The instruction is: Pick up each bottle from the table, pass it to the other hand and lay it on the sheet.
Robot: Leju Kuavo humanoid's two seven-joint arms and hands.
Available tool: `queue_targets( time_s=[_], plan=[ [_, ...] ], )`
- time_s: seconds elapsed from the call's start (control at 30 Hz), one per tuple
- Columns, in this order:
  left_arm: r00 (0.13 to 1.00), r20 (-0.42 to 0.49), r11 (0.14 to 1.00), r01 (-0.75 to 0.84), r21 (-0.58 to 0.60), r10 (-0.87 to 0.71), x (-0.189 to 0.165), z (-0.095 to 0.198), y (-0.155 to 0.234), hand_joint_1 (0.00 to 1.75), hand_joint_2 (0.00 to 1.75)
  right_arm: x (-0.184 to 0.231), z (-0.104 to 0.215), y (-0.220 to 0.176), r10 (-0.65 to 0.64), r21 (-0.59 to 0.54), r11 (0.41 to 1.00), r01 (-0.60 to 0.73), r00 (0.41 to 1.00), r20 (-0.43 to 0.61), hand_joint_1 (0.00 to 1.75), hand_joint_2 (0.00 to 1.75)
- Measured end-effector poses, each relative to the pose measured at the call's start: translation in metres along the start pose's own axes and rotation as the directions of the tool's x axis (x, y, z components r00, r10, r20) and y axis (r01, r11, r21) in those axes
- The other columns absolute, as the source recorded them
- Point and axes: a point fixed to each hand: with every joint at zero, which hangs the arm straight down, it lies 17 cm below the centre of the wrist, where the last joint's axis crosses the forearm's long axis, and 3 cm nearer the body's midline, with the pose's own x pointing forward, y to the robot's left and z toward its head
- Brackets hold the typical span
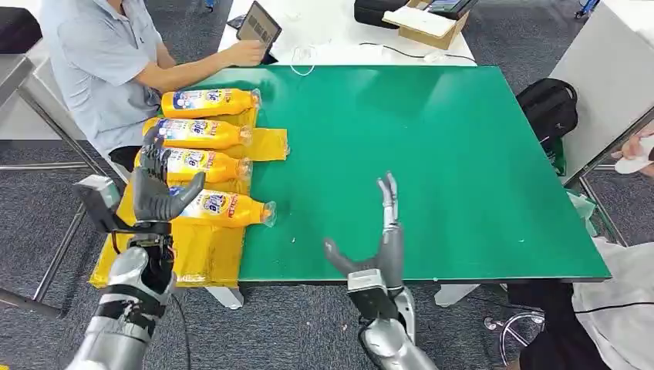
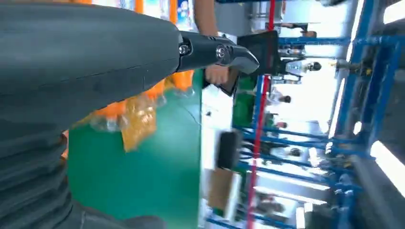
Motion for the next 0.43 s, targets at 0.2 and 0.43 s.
queue_targets(
  time_s=[0.2, 0.43],
  plan=[
    [0.998, 0.002, 0.997, -0.055, 0.053, 0.055, 0.006, 0.030, 0.004, 0.00, 1.75, 0.008, -0.011, -0.052, 0.102, -0.135, 0.986, -0.098, 0.995, 0.022, 0.00, 1.75],
    [0.995, -0.056, 0.997, -0.079, 0.014, 0.080, -0.010, 0.061, -0.014, 0.00, 1.75, -0.017, -0.008, -0.093, 0.137, -0.241, 0.958, -0.152, 0.987, -0.080, 0.00, 1.75]
  ],
)
